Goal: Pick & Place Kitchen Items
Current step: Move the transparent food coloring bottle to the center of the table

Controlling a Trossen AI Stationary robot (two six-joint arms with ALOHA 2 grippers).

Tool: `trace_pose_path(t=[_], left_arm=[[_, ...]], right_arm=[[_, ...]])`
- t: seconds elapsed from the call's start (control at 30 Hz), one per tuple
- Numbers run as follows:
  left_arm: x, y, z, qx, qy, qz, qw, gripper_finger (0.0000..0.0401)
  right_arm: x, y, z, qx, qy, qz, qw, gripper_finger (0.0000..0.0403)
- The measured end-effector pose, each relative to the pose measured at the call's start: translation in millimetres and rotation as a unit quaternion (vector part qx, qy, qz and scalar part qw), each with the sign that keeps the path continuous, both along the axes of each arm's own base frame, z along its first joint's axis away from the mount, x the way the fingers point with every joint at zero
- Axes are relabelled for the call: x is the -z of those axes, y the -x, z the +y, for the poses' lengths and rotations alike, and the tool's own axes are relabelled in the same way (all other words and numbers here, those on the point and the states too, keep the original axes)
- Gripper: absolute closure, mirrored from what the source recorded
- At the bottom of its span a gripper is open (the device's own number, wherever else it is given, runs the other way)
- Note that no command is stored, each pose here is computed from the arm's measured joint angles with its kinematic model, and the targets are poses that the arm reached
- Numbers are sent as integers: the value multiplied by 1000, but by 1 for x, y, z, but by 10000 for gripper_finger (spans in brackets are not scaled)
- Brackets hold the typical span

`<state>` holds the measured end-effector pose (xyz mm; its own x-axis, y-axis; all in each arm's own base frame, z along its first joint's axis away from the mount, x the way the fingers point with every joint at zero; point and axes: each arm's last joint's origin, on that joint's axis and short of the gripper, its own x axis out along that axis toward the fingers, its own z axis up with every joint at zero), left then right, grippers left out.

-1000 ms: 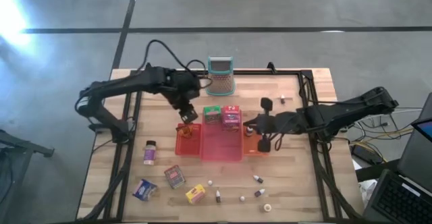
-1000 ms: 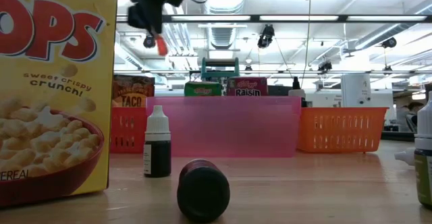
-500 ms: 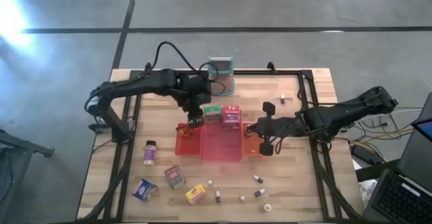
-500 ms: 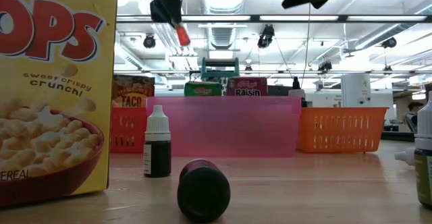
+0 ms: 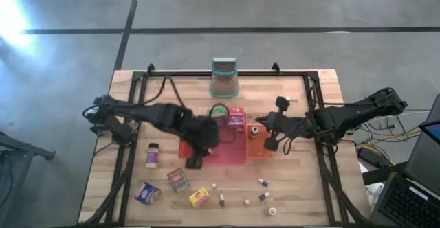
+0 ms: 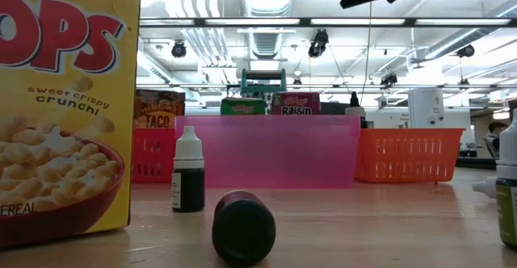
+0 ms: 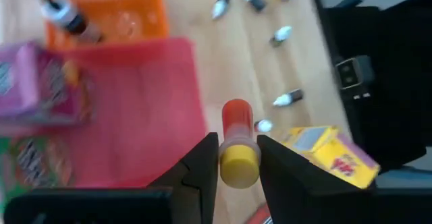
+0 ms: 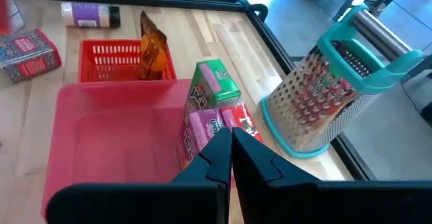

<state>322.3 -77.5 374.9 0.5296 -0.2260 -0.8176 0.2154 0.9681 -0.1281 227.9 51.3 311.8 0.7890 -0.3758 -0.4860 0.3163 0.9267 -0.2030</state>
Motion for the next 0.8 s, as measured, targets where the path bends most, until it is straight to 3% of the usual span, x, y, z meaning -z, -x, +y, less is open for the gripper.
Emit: trace_pose_path(t=[0.23, 0.53, 0.8], left_arm=[[9, -4, -28, 55, -8, -52, 997, 301], [37, -11, -29, 67, -20, -54, 996, 301], [75, -39, -38, 88, -45, 0, 995, 301]], right_arm=[[-1, 0, 0, 1, 0, -2, 1000, 394], [-1, 0, 0, 1, 1, -1, 1000, 394], [-1, 0, -1, 3, 0, -2, 1000, 394]])
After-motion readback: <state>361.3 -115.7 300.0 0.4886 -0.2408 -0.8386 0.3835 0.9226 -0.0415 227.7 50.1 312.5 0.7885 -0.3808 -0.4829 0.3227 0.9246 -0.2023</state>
